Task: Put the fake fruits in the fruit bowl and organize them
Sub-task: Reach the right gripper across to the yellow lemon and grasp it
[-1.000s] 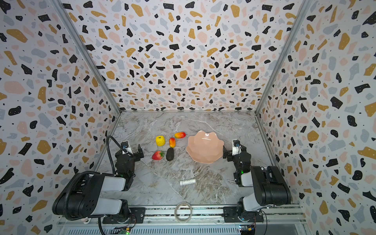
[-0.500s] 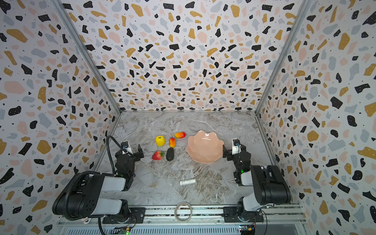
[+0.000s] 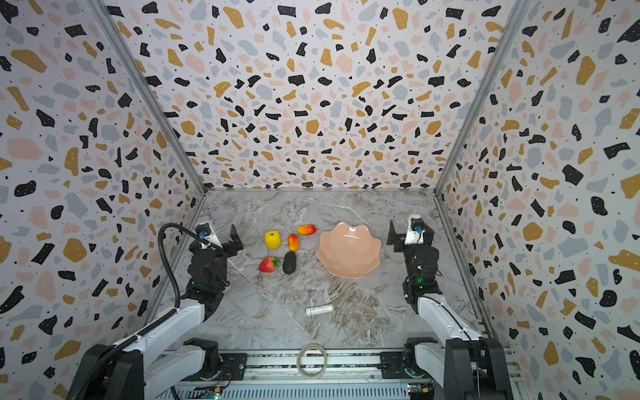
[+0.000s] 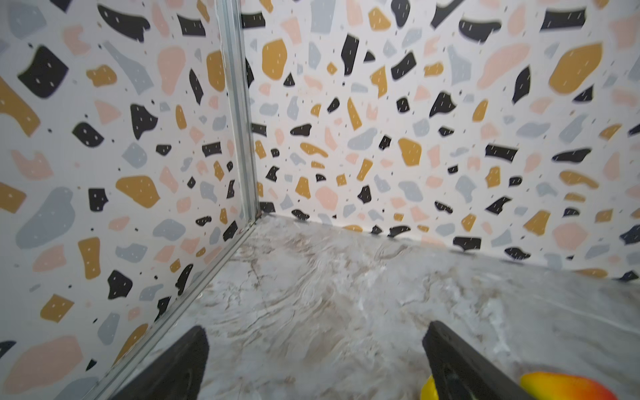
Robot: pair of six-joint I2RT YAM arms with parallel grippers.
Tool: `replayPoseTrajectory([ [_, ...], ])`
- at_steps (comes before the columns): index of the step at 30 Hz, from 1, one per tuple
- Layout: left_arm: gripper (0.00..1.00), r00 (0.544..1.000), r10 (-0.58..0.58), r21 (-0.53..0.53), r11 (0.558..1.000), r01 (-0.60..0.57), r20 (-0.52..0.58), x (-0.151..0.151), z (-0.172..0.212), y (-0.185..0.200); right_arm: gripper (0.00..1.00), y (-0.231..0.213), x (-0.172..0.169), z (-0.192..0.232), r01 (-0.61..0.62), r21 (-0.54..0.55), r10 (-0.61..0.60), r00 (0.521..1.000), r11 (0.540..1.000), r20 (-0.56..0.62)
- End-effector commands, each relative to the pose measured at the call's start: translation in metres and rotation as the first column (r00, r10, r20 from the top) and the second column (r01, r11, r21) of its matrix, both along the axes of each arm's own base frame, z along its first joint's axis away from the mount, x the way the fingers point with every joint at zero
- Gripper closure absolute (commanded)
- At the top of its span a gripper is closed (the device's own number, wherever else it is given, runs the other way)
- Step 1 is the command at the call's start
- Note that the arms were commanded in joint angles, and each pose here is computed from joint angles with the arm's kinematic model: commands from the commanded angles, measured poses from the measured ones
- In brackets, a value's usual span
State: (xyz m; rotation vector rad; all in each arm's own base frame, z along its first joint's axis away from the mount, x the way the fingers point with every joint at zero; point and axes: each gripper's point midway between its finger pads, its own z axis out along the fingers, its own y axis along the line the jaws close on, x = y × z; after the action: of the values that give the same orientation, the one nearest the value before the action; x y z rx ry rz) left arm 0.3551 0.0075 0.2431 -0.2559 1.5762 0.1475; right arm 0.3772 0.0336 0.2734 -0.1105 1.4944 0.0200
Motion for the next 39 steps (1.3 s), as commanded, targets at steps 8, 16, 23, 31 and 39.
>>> replayPoseTrajectory([
  [8,0.0,0.913,-0.131,-0.089,0.991,0.104,-0.386,0.013,0.024,-0.028,0.01,0.226,0.062,-0.005,-0.481,0.057,0.472,0.821,0.875,-0.32],
  [16,0.01,0.842,-0.231,-0.135,0.973,0.189,-0.487,0.002,0.028,-0.045,0.01,0.379,0.092,-0.053,-0.639,0.192,0.635,0.593,0.745,-0.495],
  [23,0.0,0.809,-0.263,-0.139,0.965,0.223,-0.526,-0.011,0.019,-0.049,0.01,0.452,0.092,-0.099,-0.668,0.273,0.686,0.492,0.692,-0.536],
  [31,0.0,0.793,-0.283,-0.138,0.959,0.249,-0.54,-0.015,0.008,-0.052,0.04,0.487,0.081,-0.141,-0.656,0.298,0.68,0.459,0.693,-0.572],
  [39,0.0,0.79,-0.296,-0.146,0.955,0.258,-0.537,-0.015,0.006,-0.054,0.13,0.493,0.07,-0.169,-0.633,0.268,0.633,0.463,0.726,-0.621],
])
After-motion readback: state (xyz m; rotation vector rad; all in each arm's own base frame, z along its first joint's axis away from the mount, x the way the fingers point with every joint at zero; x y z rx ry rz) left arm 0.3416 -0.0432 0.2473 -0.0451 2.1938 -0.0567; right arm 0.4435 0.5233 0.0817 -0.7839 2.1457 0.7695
